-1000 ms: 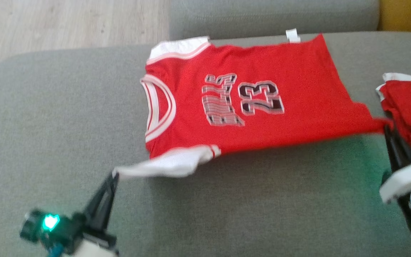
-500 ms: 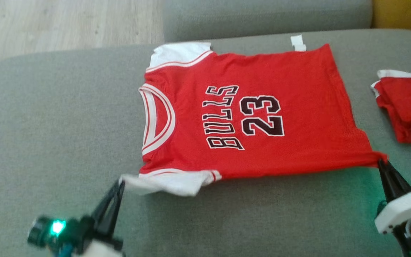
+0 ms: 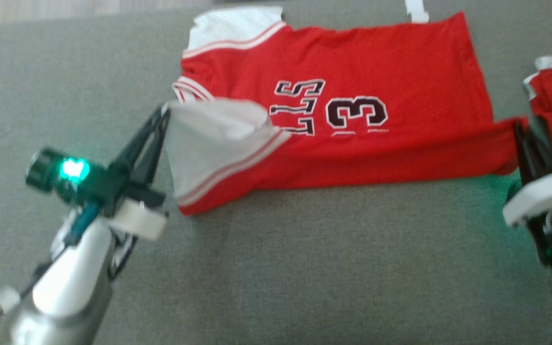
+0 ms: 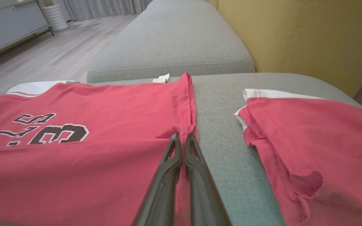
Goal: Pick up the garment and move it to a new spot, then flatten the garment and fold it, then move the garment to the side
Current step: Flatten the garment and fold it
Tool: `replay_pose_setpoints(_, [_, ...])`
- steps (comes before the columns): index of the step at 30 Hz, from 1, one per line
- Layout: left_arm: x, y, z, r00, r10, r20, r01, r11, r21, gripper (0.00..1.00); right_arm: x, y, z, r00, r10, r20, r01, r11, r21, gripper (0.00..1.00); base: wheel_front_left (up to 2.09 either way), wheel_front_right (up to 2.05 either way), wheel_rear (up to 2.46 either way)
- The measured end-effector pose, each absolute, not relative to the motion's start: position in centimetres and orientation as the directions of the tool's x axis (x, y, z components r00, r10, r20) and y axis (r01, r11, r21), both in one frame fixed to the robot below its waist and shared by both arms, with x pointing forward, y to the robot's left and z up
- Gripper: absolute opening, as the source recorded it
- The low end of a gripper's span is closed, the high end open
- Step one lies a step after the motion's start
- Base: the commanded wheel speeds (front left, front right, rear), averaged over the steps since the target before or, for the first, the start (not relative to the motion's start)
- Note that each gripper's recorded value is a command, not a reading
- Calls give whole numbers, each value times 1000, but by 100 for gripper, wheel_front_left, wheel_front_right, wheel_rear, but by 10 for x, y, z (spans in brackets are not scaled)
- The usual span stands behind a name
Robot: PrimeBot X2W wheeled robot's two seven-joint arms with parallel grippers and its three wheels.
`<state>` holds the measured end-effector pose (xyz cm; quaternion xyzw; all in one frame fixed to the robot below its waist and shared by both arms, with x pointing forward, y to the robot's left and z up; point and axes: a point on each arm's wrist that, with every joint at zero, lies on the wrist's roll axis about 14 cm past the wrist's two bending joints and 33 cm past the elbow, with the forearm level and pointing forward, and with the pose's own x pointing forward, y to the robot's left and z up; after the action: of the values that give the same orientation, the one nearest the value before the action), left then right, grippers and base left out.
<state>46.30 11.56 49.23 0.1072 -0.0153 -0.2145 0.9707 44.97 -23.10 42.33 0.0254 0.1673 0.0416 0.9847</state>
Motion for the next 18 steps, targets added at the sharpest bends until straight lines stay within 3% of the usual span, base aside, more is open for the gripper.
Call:
replay_pose_setpoints(10, [512,108,468,890,-450,-74,452,850,270,0,496,-220,400,921,118,-370,-112,993,39,0,0,0,0])
replay_pose_setpoints(11, [514,109,467,891,-447,-78,451,851,271,35,498,-220,398,920,118,-373,-112,993,39,7,0,0,0])
replay_pose_setpoints(12, [514,109,467,893,-443,-79,448,853,269,79,499,-220,396,920,117,-374,-110,993,39,39,0,0,0])
replay_pose_setpoints(13, [514,110,466,897,-435,-81,440,857,268,100,498,-221,395,919,114,-378,-107,993,39,78,0,0,0])
replay_pose_setpoints(14, [514,111,468,901,-427,-75,430,862,268,100,498,-222,394,921,110,-374,-104,994,36,100,0,0,0])
replay_pose_setpoints(18, [506,111,478,924,-381,-34,380,903,201,100,494,-227,402,938,89,-334,-85,996,26,100,0,0,0])
